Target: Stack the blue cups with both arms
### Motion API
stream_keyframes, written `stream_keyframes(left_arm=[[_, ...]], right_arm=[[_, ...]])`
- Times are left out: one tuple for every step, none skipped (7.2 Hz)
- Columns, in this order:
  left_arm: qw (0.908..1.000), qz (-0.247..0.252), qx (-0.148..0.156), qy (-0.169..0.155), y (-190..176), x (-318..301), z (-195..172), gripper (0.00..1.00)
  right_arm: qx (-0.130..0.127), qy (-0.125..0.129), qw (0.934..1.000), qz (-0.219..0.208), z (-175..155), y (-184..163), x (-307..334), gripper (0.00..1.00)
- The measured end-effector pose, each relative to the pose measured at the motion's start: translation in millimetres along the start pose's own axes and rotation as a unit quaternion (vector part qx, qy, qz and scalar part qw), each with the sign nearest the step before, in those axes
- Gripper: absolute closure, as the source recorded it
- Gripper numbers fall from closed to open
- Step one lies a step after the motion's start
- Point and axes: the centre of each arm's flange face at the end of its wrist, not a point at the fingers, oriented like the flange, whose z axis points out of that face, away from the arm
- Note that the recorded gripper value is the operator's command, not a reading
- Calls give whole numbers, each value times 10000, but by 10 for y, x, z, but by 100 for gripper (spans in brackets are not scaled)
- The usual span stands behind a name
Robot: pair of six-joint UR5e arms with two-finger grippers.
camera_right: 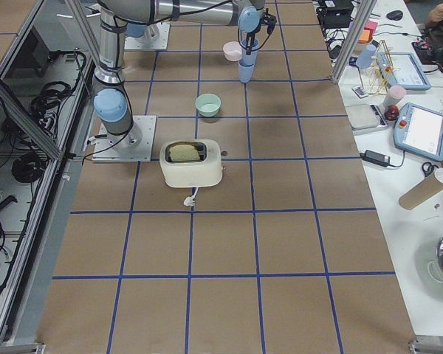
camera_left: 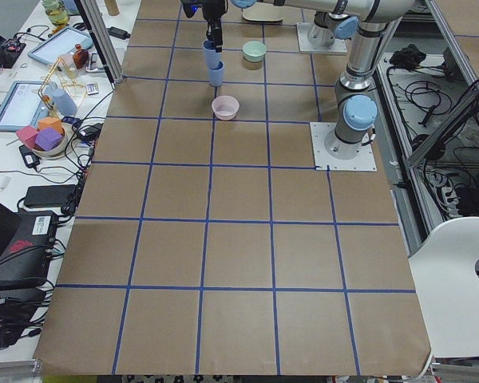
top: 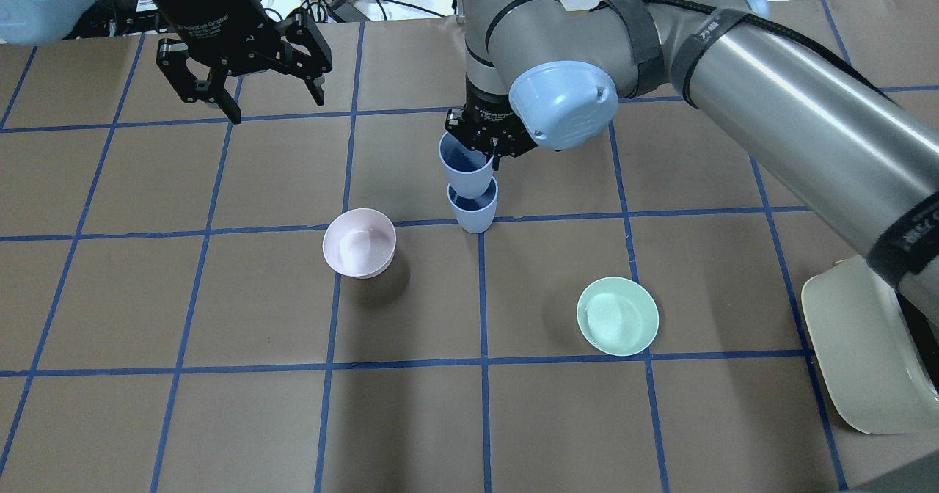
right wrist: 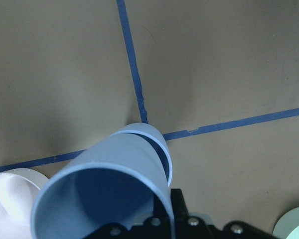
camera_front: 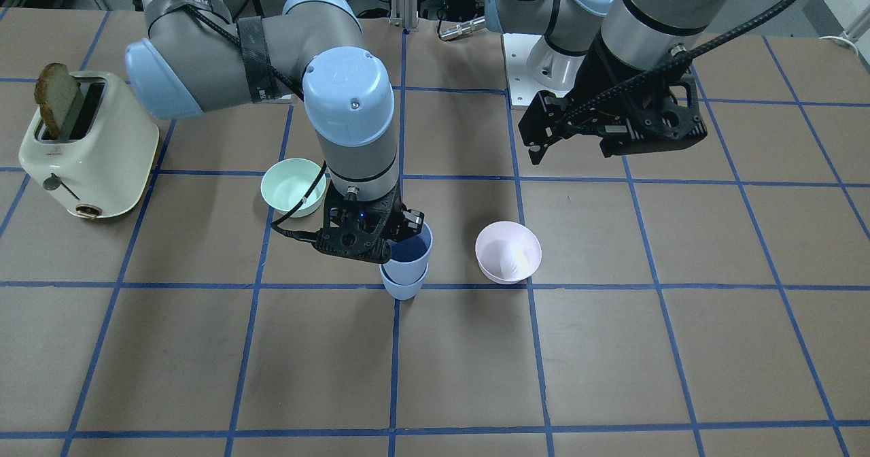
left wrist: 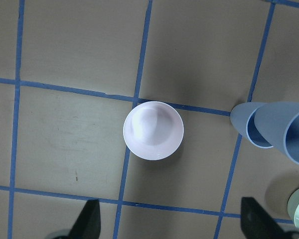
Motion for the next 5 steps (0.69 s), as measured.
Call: stream_keyframes(left_arm=[[10000, 1, -3, 0, 1, 1, 2, 0], [10000, 2, -4, -1, 1, 2, 3, 0], [10000, 0, 0, 2, -3, 3, 3, 0], [10000, -3, -1, 3, -3, 4, 3, 0], [10000, -5, -3, 5, -7, 5, 6, 0]], right_arm=[[-48, 15, 10000, -27, 62, 0, 1, 64], [-85, 31, 9999, -43, 114, -4, 1, 42], [-118, 51, 9999, -45, 165, -25, 10, 18], [-96, 43, 9999, -106, 148, -70, 35, 11], [17, 20, 9996, -279, 41, -168, 105, 0]])
